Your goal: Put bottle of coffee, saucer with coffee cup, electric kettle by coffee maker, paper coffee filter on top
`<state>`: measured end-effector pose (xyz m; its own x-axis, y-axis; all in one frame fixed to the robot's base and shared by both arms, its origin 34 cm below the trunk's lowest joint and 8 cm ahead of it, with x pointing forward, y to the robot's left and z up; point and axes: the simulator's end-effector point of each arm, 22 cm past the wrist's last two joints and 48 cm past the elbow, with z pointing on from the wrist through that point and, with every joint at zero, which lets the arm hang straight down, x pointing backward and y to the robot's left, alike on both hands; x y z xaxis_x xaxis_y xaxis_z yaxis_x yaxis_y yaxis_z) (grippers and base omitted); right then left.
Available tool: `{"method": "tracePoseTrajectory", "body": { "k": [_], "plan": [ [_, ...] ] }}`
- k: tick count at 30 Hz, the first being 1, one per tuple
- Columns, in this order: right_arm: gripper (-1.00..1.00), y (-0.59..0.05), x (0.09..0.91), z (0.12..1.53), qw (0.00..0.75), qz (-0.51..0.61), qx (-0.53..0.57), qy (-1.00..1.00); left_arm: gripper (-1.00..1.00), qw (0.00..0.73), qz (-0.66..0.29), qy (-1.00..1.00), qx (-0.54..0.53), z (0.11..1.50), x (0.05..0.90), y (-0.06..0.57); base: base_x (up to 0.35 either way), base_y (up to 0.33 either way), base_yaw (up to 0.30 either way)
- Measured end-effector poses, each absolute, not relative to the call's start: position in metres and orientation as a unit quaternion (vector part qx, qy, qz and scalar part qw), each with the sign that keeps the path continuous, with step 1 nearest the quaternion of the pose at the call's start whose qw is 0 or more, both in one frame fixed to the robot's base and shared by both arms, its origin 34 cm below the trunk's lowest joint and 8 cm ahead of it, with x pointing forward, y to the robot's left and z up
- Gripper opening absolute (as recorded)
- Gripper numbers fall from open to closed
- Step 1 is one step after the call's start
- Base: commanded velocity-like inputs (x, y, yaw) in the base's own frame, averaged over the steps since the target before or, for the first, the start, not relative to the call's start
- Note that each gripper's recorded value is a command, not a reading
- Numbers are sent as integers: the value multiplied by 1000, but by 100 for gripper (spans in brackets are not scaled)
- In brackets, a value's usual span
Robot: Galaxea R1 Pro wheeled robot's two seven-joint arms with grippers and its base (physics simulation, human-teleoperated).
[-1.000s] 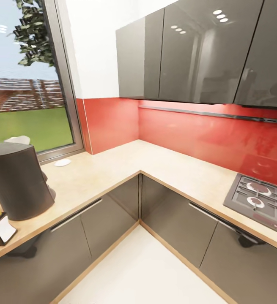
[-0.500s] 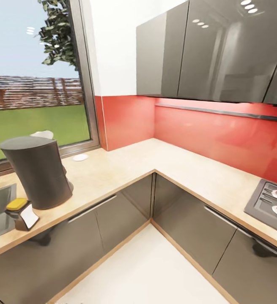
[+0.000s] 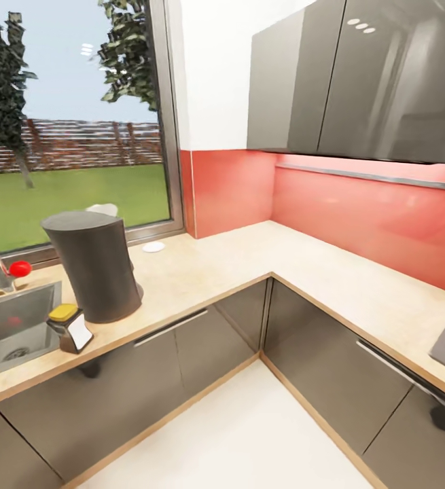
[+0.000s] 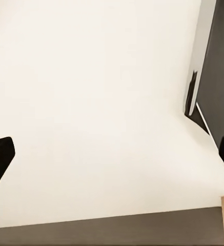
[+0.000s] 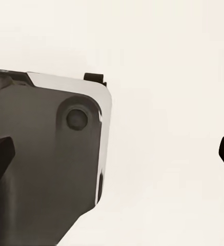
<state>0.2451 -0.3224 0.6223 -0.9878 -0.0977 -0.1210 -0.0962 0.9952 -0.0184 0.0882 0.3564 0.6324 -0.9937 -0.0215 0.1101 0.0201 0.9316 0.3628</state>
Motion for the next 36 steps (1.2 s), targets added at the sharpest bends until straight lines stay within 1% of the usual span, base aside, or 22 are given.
{"method": "tracePoseTrajectory", "body": {
  "k": [5,20,26,29,34,36],
  "plan": [
    [100,-322,243,622,59,-6,-49,997,100,58,-184,-981,1,632,87,355,36,0,244],
    [100,-322,239,620,53,-7,-49,997,100,63,-183,-981,1,632,82,352,133,0,245],
    [100,-322,237,619,51,-7,-49,997,100,65,-176,-982,1,631,81,347,37,-82,245],
    [100,-322,236,619,50,-7,-49,998,100,66,-147,-987,3,627,79,339,3,-13,245],
    [100,-322,235,619,48,-7,-49,998,100,70,-52,-996,8,623,55,306,1,-2,245],
    [100,-322,234,618,47,-7,-49,998,100,59,-42,-997,8,623,54,308,0,0,245]
  ]
}}
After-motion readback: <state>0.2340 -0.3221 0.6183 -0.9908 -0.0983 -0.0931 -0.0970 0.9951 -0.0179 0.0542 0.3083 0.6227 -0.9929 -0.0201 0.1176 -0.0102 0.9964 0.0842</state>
